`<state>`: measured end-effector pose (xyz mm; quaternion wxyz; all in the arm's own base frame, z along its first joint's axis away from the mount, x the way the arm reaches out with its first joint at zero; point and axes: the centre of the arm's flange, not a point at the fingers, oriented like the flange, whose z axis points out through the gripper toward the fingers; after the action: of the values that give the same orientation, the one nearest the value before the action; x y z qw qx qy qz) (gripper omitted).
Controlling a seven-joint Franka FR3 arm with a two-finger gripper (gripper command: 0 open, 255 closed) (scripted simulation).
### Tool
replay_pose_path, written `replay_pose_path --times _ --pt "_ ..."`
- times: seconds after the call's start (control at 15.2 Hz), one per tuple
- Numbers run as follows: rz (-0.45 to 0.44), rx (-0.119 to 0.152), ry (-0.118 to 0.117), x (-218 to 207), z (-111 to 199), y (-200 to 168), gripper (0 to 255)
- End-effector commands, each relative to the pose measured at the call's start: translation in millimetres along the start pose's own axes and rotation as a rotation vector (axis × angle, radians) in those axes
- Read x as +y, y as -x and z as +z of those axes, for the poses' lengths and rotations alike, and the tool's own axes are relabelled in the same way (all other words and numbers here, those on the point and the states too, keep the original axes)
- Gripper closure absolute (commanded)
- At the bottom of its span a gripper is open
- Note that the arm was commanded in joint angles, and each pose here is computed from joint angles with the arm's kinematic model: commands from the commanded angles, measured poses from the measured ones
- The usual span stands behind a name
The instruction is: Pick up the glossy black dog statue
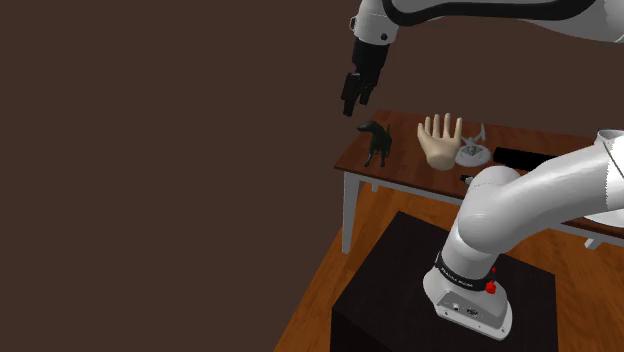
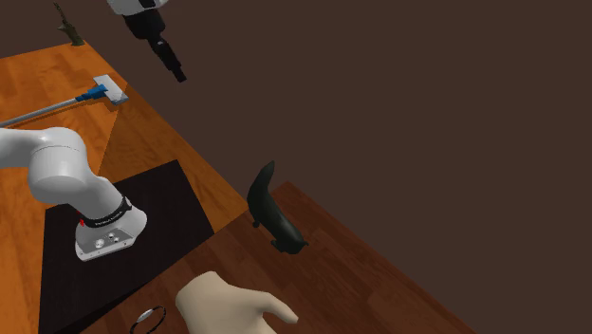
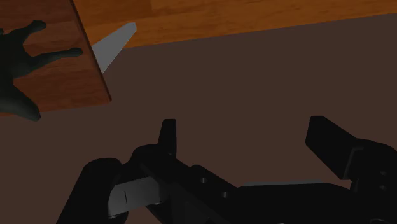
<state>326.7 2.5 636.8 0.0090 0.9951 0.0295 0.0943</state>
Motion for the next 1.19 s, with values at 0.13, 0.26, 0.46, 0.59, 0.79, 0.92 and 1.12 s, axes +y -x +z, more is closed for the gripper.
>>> replay_pose_path --times 0.13,0.26,0.46,0.59,0.79,0.92,1.12 --pt "0.052 -0.006 -0.003 20.7 11.3 -13.6 0" --pt "0.103 -0.011 -0.007 42.0 22.8 -26.1 0" --pt "0.181 -0.020 -0.012 75.1 40.3 -42.6 0" --pt "0.232 -0.026 -0.015 97.8 52.1 -52.0 0" --pt "0.310 -0.034 -0.020 132.5 70.0 -63.9 0" --pt "0.361 -0.040 -0.024 156.1 82.1 -70.2 0" --pt "0.439 -0.049 -0.029 191.9 100.5 -77.2 0"
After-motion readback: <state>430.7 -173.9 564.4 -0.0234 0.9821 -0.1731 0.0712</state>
